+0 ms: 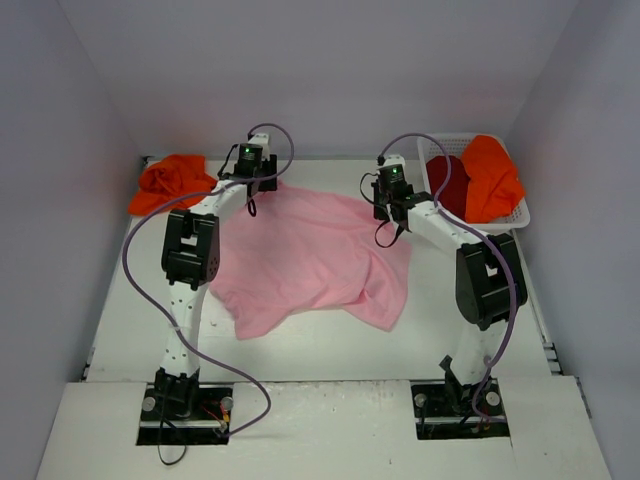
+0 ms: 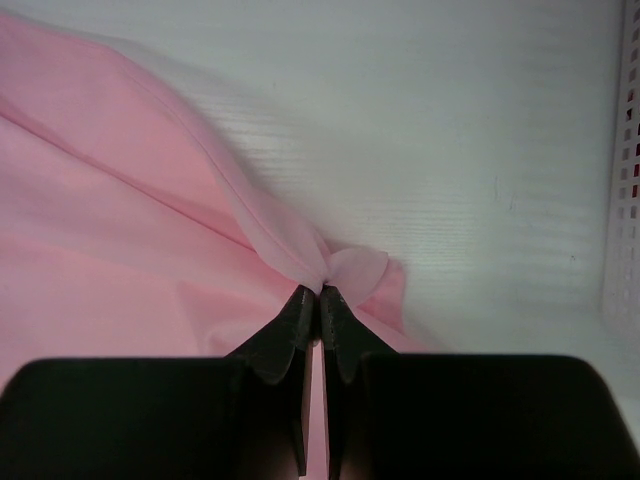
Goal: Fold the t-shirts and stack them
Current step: Fold the tshirt
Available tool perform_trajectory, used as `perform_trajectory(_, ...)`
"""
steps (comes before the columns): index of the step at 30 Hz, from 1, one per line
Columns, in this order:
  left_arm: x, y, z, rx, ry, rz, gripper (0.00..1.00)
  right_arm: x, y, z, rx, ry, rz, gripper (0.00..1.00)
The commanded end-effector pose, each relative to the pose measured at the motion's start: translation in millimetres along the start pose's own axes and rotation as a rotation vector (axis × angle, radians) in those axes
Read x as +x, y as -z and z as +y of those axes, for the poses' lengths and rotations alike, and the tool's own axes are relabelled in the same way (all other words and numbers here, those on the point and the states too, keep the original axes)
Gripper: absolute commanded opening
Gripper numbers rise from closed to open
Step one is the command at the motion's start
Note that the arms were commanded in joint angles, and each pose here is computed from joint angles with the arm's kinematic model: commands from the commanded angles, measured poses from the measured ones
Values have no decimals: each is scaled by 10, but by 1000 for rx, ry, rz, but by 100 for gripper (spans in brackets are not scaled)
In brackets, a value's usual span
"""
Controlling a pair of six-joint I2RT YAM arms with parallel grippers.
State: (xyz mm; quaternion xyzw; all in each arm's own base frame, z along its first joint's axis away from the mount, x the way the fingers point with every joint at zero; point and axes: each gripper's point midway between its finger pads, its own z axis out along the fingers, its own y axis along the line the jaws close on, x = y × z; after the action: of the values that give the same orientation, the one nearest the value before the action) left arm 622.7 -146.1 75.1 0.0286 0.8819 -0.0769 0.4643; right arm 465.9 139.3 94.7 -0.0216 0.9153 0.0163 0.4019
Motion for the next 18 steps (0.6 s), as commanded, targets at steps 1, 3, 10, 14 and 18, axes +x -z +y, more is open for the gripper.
perform_trajectory(1,-595,254,-85,32,24,-146,45,-170,17,15,-14,-29,-55,0)
perform_trajectory(3,-592,269,-111,37,25,-143,45,-157,17,22,-18,-30,-51,0)
perform_trajectory(10,-480,234,-94,36,34,-122,45,-167,22,23,-15,-32,-55,0)
perform_trajectory(14,-443,201,-103,38,35,-117,45,-145,3,22,-14,-30,-49,0)
perform_trajectory(18,-380,147,-85,35,35,-106,45,-138,-12,9,-9,-28,-47,0)
